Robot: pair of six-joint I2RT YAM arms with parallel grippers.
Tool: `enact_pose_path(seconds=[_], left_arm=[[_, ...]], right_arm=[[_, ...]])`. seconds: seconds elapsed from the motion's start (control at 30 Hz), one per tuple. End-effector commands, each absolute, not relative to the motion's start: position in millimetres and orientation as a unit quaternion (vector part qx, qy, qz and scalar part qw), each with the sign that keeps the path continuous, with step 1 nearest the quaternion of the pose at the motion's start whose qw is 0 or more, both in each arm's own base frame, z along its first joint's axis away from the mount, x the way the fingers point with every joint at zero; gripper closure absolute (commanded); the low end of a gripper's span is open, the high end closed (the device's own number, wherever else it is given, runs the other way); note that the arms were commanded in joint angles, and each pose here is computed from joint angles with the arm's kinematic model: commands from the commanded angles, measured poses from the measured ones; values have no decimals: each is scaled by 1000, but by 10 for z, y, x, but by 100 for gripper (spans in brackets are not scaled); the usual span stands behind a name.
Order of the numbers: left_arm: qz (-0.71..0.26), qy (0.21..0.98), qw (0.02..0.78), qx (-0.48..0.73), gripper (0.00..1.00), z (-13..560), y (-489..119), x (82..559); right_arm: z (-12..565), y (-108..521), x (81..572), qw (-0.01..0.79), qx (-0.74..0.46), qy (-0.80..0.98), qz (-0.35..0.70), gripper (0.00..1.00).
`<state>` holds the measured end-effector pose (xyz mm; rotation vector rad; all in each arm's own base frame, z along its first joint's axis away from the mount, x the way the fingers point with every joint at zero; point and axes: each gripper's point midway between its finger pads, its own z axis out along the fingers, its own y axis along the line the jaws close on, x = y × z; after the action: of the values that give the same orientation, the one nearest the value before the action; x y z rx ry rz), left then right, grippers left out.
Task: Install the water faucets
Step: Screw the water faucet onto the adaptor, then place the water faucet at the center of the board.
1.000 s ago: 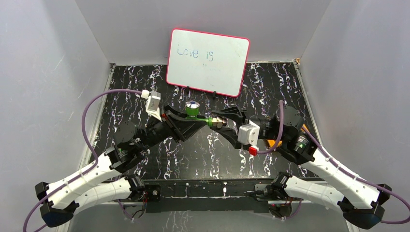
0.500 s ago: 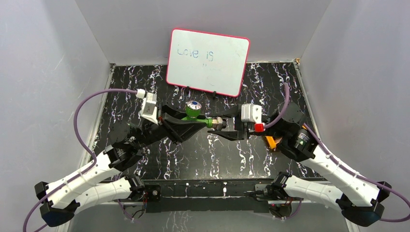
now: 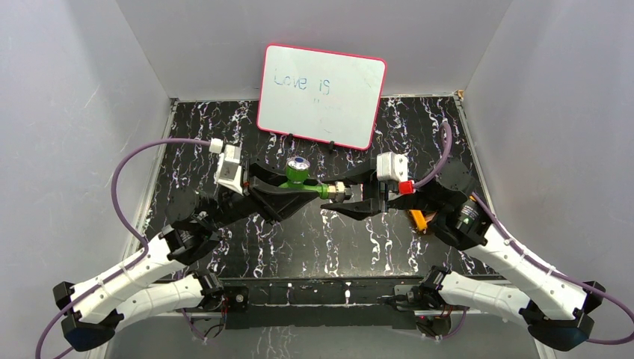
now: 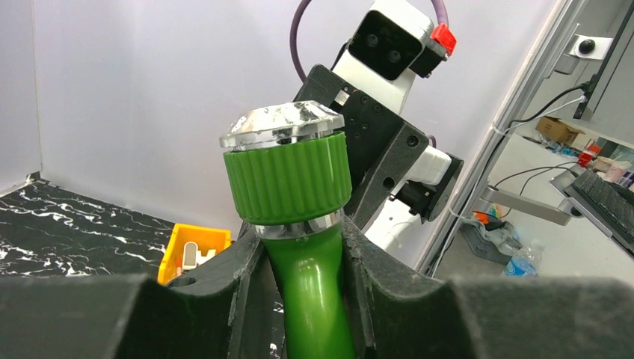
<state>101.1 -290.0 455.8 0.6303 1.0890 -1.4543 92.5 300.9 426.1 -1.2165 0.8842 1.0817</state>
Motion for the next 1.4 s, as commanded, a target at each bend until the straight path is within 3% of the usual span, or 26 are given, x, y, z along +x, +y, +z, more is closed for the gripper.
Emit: enact_pose_path(seconds=[0.0, 0.3, 0.33, 0.4, 0.47, 0.57, 0.77, 0.9, 1.1, 1.13, 1.17, 1.37], left_arm=[[-635, 346, 607, 330, 100, 5026, -2700, 607], [-630, 342, 614, 330, 100, 5047, -2665, 601], [-627, 346, 617, 326, 100, 5033, -2663, 624], [-622, 354, 623, 315, 100, 5027, -2641, 667], [-616, 362, 629, 307, 100, 5007, -2622, 708], [-606, 378, 632, 301, 100, 4953, -2614, 764], [-592, 407, 639, 275, 100, 4818, -2558, 873], [-569, 449, 643, 247, 100, 4652, -2546, 1047], [-524, 524, 639, 204, 100, 4240, -2604, 1377], [-518, 536, 636, 198, 100, 4162, -2625, 1428], [-513, 547, 632, 197, 100, 4081, -2657, 1465], [-480, 604, 611, 176, 100, 3600, -2846, 1728]], right_arm=[[4310, 3055, 836, 558, -492, 412, 526, 100], [4275, 3059, 849, 549, -479, 429, 535, 100], [4292, 3047, 857, 556, -482, 424, 527, 92], [4364, 3014, 860, 572, -486, 412, 517, 61], [4461, 2981, 851, 587, -482, 398, 514, 38], [4610, 2928, 862, 616, -482, 374, 498, 23], [4826, 2791, 891, 658, -466, 357, 473, 13], [4778, 2674, 1088, 682, -414, 403, 449, 13], [4150, 2475, 1629, 651, -304, 585, 376, 14], [4005, 2442, 1693, 640, -289, 613, 362, 4], [3846, 2421, 1722, 625, -281, 638, 353, 2], [3399, 2298, 1766, 592, -203, 693, 359, 1]])
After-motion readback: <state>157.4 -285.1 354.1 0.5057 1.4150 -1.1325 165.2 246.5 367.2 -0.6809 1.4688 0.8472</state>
